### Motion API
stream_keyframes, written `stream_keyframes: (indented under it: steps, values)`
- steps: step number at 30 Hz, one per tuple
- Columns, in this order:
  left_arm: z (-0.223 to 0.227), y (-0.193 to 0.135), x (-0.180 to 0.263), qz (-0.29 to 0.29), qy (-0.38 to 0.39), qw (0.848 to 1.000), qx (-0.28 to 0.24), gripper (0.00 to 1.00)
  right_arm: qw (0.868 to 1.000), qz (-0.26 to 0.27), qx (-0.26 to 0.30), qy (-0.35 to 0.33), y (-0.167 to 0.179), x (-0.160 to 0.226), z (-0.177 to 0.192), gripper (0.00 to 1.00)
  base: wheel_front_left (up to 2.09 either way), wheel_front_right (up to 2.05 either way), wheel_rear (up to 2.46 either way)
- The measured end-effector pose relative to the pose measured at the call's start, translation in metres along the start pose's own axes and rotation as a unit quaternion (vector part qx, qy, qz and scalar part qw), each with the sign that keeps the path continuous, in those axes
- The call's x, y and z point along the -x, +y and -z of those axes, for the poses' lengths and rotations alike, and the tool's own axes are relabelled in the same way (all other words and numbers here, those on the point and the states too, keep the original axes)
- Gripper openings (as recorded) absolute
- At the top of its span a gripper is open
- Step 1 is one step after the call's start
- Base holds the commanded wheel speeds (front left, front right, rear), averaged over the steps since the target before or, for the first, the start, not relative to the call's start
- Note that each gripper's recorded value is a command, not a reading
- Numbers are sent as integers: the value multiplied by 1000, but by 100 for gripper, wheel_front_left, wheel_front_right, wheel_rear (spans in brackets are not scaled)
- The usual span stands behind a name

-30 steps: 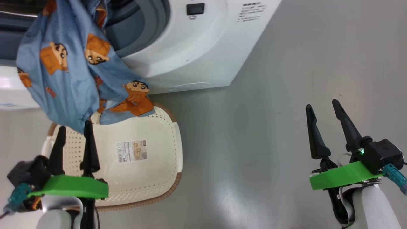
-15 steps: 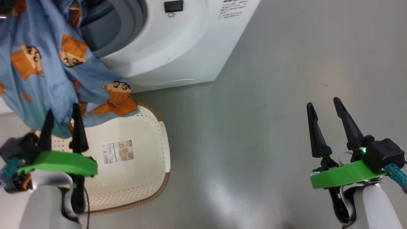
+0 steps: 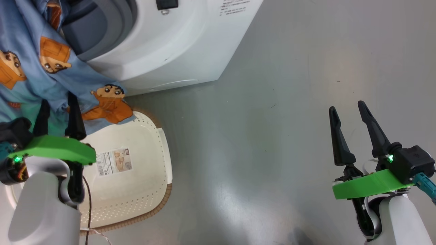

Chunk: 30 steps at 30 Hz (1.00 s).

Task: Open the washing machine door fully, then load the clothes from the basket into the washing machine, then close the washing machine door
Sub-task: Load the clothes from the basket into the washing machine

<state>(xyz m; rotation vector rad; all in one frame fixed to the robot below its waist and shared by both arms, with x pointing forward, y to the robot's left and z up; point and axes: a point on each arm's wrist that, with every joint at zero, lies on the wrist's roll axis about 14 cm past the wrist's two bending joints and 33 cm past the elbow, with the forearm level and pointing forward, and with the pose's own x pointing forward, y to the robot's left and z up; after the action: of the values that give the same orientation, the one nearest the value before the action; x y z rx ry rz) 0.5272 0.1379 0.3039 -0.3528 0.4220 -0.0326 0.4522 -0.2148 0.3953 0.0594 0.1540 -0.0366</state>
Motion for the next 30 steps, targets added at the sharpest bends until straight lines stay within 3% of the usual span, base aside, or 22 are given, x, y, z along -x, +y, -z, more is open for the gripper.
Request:
stream_keyframes:
  steps: [16,19,30]
  values:
    - [-2,-10,-31,-5,-9,1000,19,100,1000,7,-10,-1,-5,0,0,100,0,0,0]
    - [1,-8,-33,-12,-6,1000,12,3,1000,10,-8,0,-7,1,0,100,0,0,0]
    - [-8,2,-32,-43,-26,999,13,0,1000,12,-8,-2,-8,0,-1,100,0,0,0]
